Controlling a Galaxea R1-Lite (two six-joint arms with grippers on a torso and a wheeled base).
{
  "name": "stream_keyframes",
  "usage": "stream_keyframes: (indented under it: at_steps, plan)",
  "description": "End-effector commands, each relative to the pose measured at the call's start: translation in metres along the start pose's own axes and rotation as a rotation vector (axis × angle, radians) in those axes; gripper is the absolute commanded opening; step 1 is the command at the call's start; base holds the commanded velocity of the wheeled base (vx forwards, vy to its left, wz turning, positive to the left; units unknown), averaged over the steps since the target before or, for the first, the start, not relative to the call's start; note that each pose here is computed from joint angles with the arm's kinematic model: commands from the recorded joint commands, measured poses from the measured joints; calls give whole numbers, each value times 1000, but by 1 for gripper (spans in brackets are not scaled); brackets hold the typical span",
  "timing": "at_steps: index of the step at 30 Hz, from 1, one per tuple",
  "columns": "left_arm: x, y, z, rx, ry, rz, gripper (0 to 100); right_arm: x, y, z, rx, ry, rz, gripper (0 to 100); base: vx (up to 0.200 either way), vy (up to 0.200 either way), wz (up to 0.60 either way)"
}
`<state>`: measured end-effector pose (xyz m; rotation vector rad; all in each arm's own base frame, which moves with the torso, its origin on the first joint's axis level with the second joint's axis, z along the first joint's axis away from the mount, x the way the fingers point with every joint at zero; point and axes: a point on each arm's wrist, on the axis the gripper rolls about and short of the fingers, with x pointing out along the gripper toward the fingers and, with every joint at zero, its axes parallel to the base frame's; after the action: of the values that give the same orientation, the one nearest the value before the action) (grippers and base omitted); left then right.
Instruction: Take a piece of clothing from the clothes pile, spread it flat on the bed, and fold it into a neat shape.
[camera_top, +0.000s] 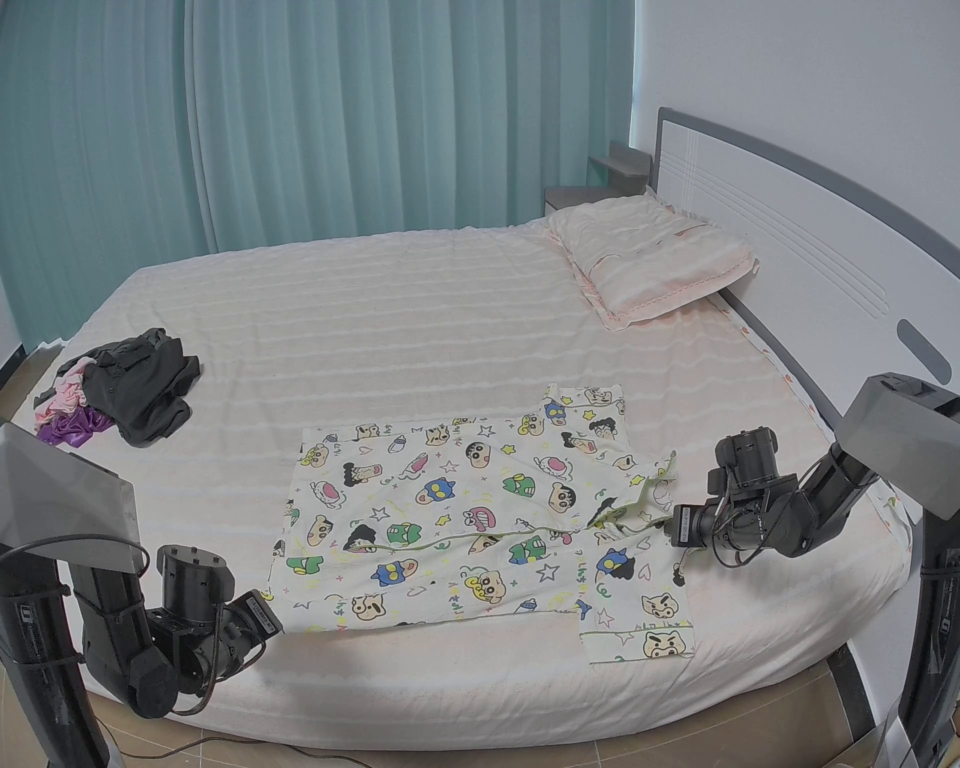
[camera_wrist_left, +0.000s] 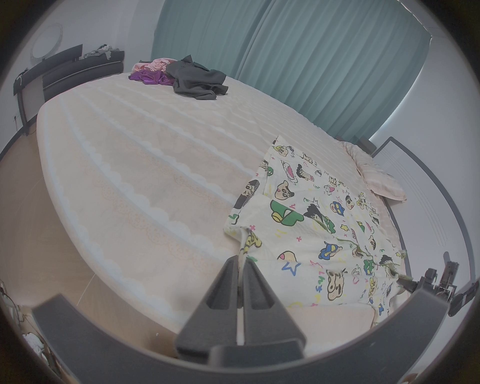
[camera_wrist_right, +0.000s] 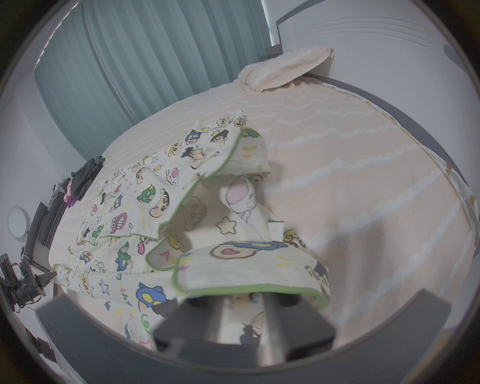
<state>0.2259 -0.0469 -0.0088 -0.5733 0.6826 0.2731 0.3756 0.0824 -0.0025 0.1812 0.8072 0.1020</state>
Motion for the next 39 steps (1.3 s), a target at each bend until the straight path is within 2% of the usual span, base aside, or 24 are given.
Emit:
stream_keyframes:
  at_steps: [1, 4, 6, 9, 11, 18, 20, 24, 25, 26, 29, 34, 39]
  plan:
    - [5, 4, -7, 10, 22, 23, 0, 1, -14, 1, 28, 2, -15, 100, 0, 0, 0]
    - [6, 4, -7, 8, 22, 23, 0, -24, -21, 15, 57, -46, 5, 100, 0, 0, 0]
    - [6, 4, -7, 8, 22, 23, 0, -46, -22, 14, 61, -40, 59, 100, 0, 0, 0]
    - [6, 4, -7, 8, 22, 23, 0, -74, -23, -3, 61, 13, 114, 100, 0, 0, 0]
    - [6, 4, -7, 8, 22, 23, 0, -81, -25, -19, 57, 61, 111, 100, 0, 0, 0]
    - [6, 4, -8, 10, 24, 21, 0, -83, -31, -50, 61, 168, 93, 100, 0, 0, 0]
    - [6, 3, -8, 10, 24, 19, 0, -83, -21, -69, 17, 237, 115, 100, 0, 0, 0]
    - [6, 3, -8, 10, 24, 19, 0, -79, -11, -75, -6, 262, 127, 100, 0, 0, 0]
    - [6, 3, -8, 10, 22, 20, 0, -70, -1, -88, -42, 311, 123, 100, 0, 0, 0]
    - [6, 3, -8, 10, 22, 20, 0, -66, 2, -92, -54, 321, 110, 100, 0, 0, 0]
    - [6, 3, -8, 10, 24, 19, 0, -61, 6, -94, -58, 279, 71, 100, 0, 0, 0]
    - [6, 3, -7, 9, 21, 17, 0, -61, 13, -96, -44, 272, 81, 100, 0, 0, 0]
    - [5, 3, -7, 10, 22, 16, 0, -64, 26, -102, -81, 289, 104, 100, 0, 0, 0]
